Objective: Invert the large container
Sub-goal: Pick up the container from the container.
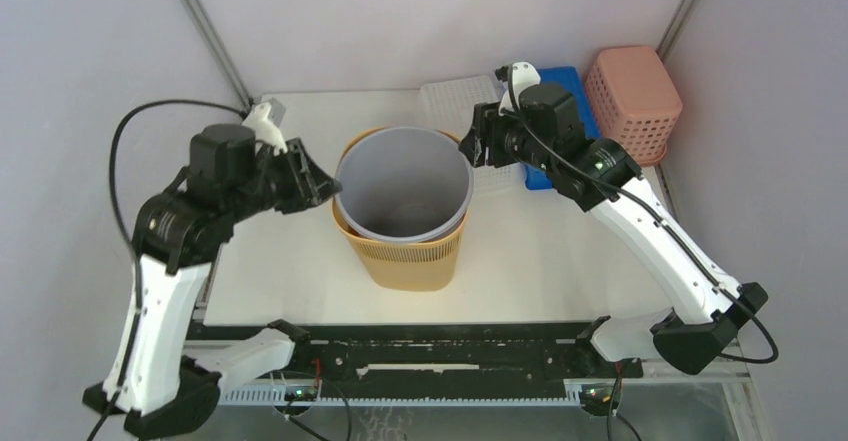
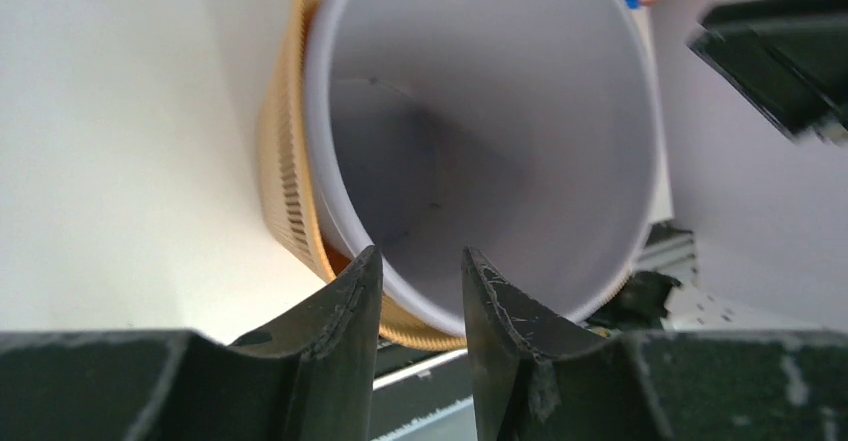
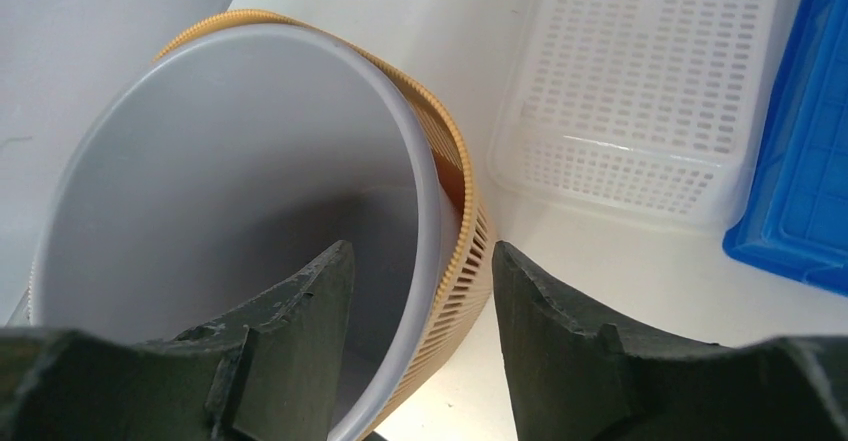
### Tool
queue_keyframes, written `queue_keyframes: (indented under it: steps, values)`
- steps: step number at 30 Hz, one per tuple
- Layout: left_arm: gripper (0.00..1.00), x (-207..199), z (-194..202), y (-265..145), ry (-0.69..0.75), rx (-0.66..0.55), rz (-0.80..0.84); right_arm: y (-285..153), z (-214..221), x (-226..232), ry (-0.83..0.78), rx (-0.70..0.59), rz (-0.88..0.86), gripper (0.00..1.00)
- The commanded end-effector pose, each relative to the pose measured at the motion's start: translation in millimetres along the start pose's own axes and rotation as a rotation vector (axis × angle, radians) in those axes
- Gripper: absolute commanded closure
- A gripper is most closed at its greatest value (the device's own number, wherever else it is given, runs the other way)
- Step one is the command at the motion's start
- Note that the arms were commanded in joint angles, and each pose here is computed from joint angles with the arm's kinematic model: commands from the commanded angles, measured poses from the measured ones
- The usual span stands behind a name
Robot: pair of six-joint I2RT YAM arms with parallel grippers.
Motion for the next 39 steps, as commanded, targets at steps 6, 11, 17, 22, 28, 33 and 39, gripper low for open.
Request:
queue_keyframes:
  steps: [6,11,17,22,28,33,39]
  values:
    - [0.60,-12,42,-18,-0.138,0.008,0.211,19,-12,8,-0.057,-0.013,-0.100,0.39]
    - [0.60,-13,47,-13,-0.148,0.014,0.225,30,-9,8,-0.050,0.008,-0.121,0.40]
    - [0.60,-8,51,3,-0.162,0.021,0.196,37,1,5,-0.039,0.046,-0.115,0.44]
    - [0.60,-2,54,15,-0.158,0.029,0.148,37,12,0,-0.032,0.069,-0.108,0.48]
    - [0.60,3,52,23,-0.142,0.029,0.095,37,22,-3,-0.027,0.098,-0.103,0.58]
    - [0.60,7,47,28,-0.121,0.025,0.044,25,28,-8,-0.006,0.106,-0.079,0.61]
    - [0.60,8,34,41,-0.059,0.040,-0.015,6,34,-9,0.030,0.111,-0.058,0.62]
Point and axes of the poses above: each gripper's point midway between its finger pads, its own y axis out along the fingers, its own x axis along the line the jaws close on, z = x × y, the point moved 7 cm from there along -y, back along the fingers, and after that the axes turned 7 degrees about y, right-handed, at the moved point
